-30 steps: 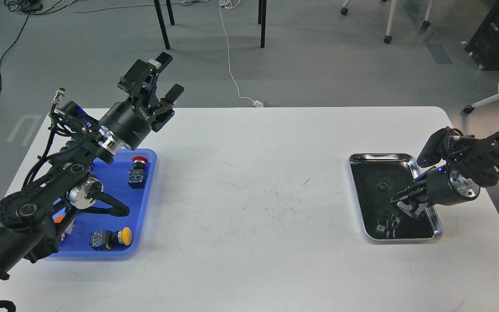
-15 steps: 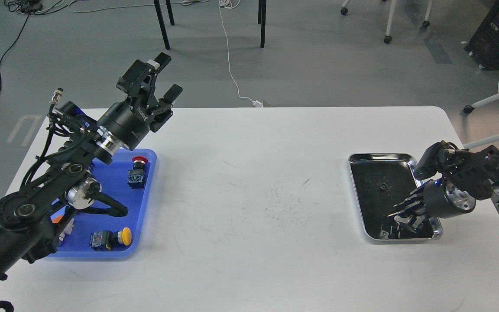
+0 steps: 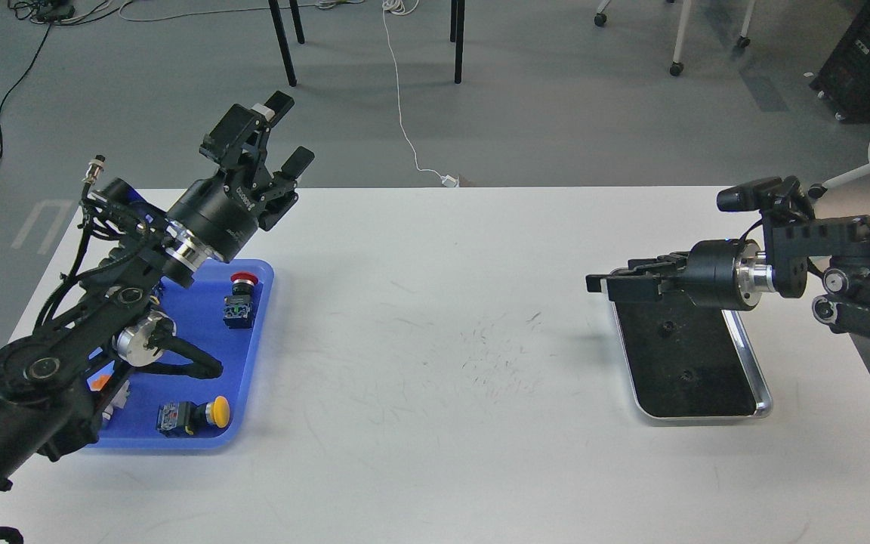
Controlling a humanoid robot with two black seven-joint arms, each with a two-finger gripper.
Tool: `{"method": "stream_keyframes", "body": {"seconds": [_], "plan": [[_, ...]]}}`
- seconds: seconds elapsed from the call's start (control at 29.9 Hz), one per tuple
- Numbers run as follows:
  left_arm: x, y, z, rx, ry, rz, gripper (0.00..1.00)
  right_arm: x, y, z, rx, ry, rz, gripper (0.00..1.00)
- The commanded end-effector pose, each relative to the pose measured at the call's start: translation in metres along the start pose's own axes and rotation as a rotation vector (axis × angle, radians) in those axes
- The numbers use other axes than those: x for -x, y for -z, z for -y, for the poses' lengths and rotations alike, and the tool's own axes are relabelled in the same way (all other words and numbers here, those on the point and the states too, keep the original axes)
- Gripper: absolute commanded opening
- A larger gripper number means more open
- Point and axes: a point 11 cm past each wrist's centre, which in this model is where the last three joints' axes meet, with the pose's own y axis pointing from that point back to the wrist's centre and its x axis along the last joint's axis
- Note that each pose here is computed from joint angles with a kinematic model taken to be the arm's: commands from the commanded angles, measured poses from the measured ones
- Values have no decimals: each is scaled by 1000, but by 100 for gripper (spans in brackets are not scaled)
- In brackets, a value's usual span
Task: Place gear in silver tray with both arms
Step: 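Raise and withdraw the right gripper from the silver tray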
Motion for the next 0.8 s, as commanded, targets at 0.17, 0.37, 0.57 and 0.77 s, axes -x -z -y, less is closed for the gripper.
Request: {"method": "stream_keyframes", "body": {"seconds": [0.17, 0.37, 0.57, 0.77], "plan": [[9, 28, -22, -19, -74, -93, 98, -21, 30, 33, -286, -383, 814, 99], [-10, 54, -57, -122, -225, -194, 98, -3, 33, 53, -392, -478, 1111, 99], [-2, 74, -80, -155, -266, -274, 98, 21, 28, 67, -398, -503, 1212, 99], [1, 75, -79, -145, -271, -295, 98, 27, 28, 66, -422, -519, 1260, 99]]}}
